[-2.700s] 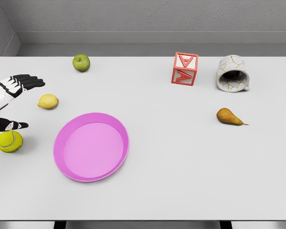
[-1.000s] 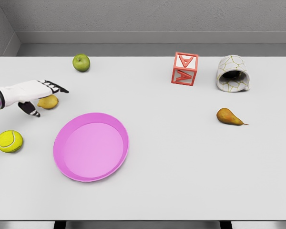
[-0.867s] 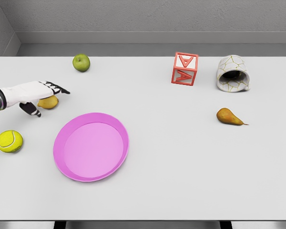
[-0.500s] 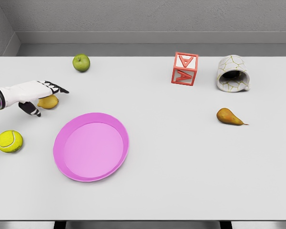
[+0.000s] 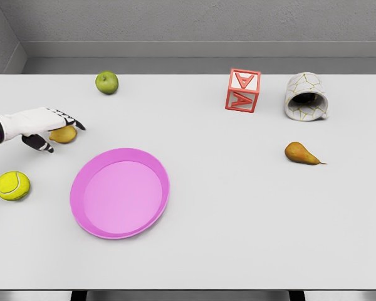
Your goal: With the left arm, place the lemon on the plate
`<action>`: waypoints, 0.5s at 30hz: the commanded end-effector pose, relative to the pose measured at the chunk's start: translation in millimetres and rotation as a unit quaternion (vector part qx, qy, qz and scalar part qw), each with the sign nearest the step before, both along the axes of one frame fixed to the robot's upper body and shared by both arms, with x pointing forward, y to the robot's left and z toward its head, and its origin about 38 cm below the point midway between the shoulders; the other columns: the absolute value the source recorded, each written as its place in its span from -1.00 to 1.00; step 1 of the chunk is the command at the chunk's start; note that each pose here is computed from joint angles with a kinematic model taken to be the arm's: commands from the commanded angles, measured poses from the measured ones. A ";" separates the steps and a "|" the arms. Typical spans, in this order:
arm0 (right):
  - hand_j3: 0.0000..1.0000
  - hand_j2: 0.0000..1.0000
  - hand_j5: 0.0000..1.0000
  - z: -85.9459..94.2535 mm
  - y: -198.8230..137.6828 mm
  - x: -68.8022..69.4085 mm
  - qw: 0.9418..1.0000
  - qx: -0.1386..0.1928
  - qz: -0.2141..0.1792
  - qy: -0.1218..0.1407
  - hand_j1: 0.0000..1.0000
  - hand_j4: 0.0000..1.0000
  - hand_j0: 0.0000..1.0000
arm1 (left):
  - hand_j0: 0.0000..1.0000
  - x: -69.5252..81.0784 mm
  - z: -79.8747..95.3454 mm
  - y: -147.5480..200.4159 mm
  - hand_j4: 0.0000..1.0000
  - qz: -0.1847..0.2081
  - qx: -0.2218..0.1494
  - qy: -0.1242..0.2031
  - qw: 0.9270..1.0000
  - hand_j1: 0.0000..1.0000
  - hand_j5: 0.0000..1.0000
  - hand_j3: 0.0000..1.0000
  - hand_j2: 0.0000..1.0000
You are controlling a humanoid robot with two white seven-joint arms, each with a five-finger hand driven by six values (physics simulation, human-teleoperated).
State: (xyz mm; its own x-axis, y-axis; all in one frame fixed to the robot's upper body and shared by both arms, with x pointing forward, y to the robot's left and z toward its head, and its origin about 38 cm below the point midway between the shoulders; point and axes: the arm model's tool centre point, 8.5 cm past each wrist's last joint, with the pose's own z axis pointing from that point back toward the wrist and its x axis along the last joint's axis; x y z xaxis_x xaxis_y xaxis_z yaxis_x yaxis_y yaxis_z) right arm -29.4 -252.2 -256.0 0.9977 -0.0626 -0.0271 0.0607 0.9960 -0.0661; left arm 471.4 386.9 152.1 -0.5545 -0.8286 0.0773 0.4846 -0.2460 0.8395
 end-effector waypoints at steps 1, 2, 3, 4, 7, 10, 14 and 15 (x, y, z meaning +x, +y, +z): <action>1.00 1.00 1.00 0.0 0.1 0.0 1.000 0.000 0.000 0.000 1.00 1.00 1.00 | 0.64 0.2 1.9 1.9 0.64 0.004 -0.004 -0.001 1.000 0.64 0.64 0.64 0.64; 1.00 1.00 1.00 0.0 0.1 0.0 1.000 0.000 0.000 0.000 1.00 1.00 1.00 | 0.65 0.2 2.1 2.0 0.65 0.005 -0.008 -0.001 1.000 0.65 0.65 0.65 0.65; 1.00 1.00 1.00 0.0 0.1 0.0 1.000 0.000 0.000 0.000 1.00 1.00 1.00 | 0.65 0.2 2.1 2.0 0.65 0.005 -0.008 -0.001 1.000 0.65 0.65 0.65 0.65; 1.00 1.00 1.00 0.0 0.1 0.0 1.000 0.000 -0.001 0.000 1.00 1.00 1.00 | 0.64 1.3 4.8 3.1 0.64 0.006 -0.009 -0.004 1.000 0.64 0.64 0.64 0.64; 1.00 1.00 1.00 0.0 0.1 0.0 1.000 0.000 -0.001 0.000 1.00 1.00 1.00 | 0.61 3.2 8.5 2.7 0.61 0.006 -0.009 -0.008 1.000 0.61 0.61 0.61 0.61; 1.00 1.00 1.00 0.0 0.1 0.0 1.000 0.000 -0.001 0.000 1.00 1.00 1.00 | 0.52 2.3 5.0 1.3 0.52 0.003 -0.004 -0.004 1.000 0.52 0.52 0.52 0.52; 1.00 1.00 1.00 0.0 0.1 0.0 1.000 0.000 0.000 0.000 1.00 1.00 1.00 | 0.49 2.6 5.3 1.1 0.49 0.003 -0.003 -0.004 1.000 0.49 0.49 0.49 0.49; 1.00 1.00 1.00 0.0 0.1 0.0 1.000 0.000 0.000 0.000 1.00 1.00 1.00 | 0.49 2.4 3.9 2.2 0.49 0.004 -0.001 -0.002 1.000 0.49 0.49 0.49 0.49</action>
